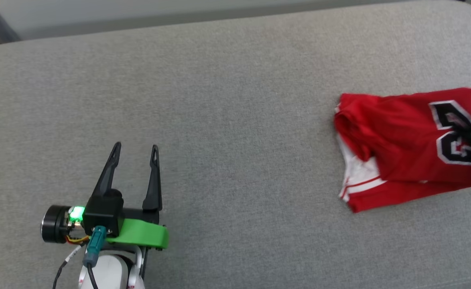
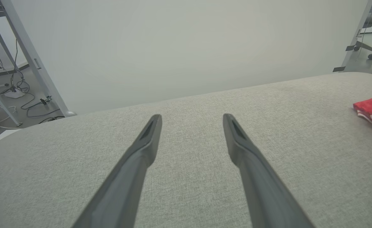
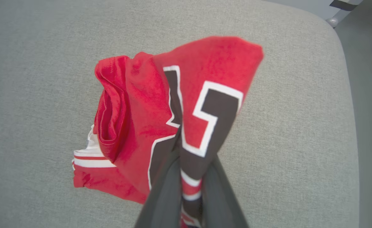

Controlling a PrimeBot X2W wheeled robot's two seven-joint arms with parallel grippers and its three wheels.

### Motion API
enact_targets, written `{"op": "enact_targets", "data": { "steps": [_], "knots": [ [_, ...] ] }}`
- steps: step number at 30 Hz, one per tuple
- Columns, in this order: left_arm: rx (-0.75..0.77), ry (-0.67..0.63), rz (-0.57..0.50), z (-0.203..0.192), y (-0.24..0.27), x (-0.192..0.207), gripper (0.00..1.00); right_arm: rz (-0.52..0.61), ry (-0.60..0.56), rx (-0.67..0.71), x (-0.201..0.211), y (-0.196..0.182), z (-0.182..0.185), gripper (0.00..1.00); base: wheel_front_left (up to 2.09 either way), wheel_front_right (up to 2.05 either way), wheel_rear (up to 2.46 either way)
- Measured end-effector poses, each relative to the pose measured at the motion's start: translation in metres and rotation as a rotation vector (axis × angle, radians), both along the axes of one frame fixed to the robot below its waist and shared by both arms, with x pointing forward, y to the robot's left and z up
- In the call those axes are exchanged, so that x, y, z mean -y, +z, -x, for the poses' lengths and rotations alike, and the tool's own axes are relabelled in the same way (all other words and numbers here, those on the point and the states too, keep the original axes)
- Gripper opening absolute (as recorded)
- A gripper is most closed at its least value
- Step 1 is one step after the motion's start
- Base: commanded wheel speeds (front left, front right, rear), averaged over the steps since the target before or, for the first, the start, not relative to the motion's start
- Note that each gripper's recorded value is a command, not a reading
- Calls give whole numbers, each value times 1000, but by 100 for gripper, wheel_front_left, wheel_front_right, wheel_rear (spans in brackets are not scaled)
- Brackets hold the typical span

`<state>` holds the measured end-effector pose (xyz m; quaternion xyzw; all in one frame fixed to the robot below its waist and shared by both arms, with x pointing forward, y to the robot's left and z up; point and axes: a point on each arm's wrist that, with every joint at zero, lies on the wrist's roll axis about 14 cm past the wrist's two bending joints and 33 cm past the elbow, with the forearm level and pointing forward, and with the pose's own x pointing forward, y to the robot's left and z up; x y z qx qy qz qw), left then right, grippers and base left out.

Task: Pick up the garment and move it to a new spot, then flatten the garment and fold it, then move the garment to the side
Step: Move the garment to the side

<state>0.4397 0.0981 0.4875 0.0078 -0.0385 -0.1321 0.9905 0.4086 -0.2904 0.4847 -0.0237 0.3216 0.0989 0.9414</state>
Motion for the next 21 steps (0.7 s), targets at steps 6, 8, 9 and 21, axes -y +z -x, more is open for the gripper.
{"op": "enact_targets", "data": {
  "steps": [6, 8, 9, 21],
  "knots": [
    [13, -51, -11, -24, -8, 12, 100, 129, -172, -22, 75, -4, -10, 0, 0, 0, 0],
    [14, -52, -15, -31, -12, 11, 100, 158, -208, -41, 91, -8, -15, 0, 0, 0, 0],
    [12, -52, -17, -35, -15, 11, 100, 176, -223, -49, 98, -10, -20, 0, 0, 0, 0],
    [-47, -36, -18, -54, -56, 3, 100, 381, -395, -120, 176, -33, -49, 0, 0, 0, 0]
  ]
}}
